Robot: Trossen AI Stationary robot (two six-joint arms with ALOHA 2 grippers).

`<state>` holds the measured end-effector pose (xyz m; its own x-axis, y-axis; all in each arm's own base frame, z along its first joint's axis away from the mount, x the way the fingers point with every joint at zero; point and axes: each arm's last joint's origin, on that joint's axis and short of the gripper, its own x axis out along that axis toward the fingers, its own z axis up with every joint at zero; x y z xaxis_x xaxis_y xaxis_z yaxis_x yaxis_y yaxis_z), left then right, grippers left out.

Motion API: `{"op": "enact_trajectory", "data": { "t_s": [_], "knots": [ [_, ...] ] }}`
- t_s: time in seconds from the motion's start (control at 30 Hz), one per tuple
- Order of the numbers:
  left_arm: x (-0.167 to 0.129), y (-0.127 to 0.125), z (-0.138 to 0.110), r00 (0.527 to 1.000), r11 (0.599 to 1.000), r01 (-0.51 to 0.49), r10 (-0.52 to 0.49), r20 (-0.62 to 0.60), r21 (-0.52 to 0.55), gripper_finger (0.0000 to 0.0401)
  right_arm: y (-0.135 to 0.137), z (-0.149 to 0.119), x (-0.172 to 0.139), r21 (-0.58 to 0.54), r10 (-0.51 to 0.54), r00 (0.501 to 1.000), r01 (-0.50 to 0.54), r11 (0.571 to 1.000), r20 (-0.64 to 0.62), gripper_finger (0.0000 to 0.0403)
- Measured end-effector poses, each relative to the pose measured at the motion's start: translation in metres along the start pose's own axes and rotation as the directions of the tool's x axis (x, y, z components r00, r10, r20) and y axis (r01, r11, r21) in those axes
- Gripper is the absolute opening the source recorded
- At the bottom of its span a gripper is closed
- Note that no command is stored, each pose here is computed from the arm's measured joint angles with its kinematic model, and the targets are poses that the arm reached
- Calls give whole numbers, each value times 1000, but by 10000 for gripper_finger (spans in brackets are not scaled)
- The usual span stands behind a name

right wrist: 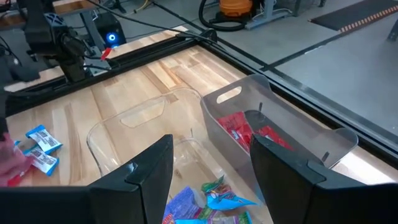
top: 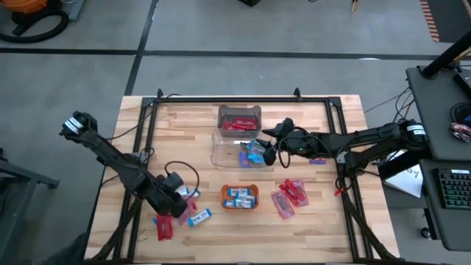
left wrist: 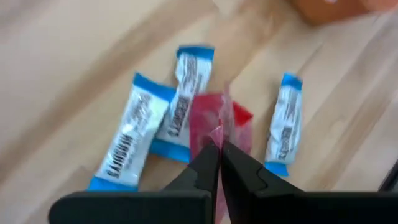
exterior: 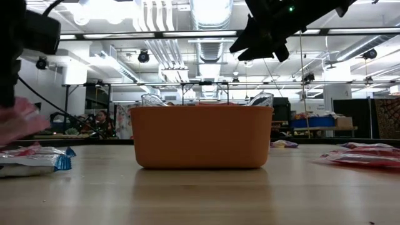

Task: Sort candy
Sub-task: Put the red candy into the black transparent bin

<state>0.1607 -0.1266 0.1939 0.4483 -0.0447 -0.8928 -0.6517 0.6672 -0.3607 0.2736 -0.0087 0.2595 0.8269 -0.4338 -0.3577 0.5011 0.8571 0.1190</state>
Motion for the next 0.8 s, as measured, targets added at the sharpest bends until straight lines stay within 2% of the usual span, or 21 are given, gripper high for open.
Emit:
{"op": "enact_trajectory", "data": {
  "t_s": [0.23,0.37,0.6,0.73,0.8],
  "knots": [
    [-20,14,7,993,1000,-21,21,116,4,0,5,-5,8,-36,59,998,-59,998,-23,203],
    [-29,17,13,974,1000,-4,-1,226,22,0,14,-12,25,-99,156,988,-156,983,-3,203],
    [-42,24,25,932,996,-9,-25,363,91,0,40,-12,62,-194,389,911,-360,912,135,203],
    [-45,25,27,918,990,-30,-26,395,135,0,56,-4,85,-241,439,890,-402,883,124,203],
    [-45,25,27,918,987,-40,-26,395,157,0,66,-1,98,-278,481,869,-436,856,115,203]
  ]
}}
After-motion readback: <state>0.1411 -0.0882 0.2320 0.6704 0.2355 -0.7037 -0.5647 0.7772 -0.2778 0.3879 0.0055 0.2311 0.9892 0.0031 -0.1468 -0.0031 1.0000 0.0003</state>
